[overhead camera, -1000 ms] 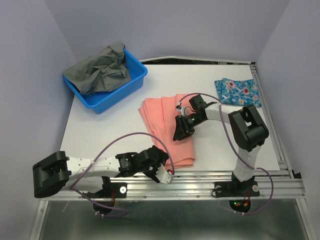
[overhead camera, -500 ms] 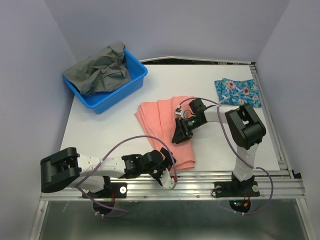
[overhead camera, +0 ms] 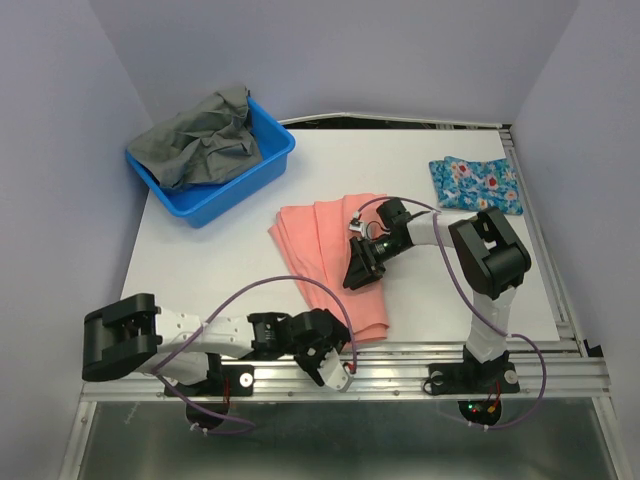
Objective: Fold and stack the skirts
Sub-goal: Fold the skirt
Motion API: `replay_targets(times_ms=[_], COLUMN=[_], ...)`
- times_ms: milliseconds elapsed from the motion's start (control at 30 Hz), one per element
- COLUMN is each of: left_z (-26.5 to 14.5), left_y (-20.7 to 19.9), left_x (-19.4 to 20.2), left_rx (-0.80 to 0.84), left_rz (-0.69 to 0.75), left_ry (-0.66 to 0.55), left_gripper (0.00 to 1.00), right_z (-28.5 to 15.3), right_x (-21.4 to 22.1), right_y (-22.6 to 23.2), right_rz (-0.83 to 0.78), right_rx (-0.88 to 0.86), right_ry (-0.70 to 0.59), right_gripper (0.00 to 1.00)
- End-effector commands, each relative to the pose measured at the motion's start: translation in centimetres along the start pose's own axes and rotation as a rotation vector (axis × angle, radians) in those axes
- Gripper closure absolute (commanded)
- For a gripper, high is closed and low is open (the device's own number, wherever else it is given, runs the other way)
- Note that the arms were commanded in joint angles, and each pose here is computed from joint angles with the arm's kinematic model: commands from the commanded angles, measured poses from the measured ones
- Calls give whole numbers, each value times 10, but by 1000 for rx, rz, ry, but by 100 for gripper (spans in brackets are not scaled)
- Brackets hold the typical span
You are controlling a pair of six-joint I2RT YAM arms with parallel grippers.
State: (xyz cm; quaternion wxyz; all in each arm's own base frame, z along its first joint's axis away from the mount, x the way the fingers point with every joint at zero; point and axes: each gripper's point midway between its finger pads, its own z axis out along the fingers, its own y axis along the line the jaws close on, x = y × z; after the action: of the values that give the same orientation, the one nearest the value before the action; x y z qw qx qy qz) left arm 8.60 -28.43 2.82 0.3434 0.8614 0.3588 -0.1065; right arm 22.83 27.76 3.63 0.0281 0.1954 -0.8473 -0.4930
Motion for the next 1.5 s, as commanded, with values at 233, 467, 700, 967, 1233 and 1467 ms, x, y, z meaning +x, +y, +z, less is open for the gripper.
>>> replay_targets(times_ms=[233, 467, 700, 967, 1233, 1467], left_z=[15, -8, -46, -86, -111, -128], left_y=[39, 53, 64, 62, 64, 78], left_x=[5, -4, -49, -97, -124, -130], left_rx=[-322, -391, -353, -241, -191, -203], left_rz=[-40, -84, -184, -277, -385, -485], left_ry=[120, 89, -82, -278, -388, -417], left_gripper=[27, 65, 100, 100, 100, 100], right_z=[15, 13, 3, -27, -16, 5], right_x=[38, 61, 59, -47, -128, -133], right_y=[-44, -38, -9, 51, 31, -15], right_rz=[42, 49, -41, -247, -352, -313], right_rx=[150, 131, 103, 80, 158, 197], right_ry=[91, 134, 131, -51, -154, -143], right_gripper=[43, 49, 48, 33, 27, 32])
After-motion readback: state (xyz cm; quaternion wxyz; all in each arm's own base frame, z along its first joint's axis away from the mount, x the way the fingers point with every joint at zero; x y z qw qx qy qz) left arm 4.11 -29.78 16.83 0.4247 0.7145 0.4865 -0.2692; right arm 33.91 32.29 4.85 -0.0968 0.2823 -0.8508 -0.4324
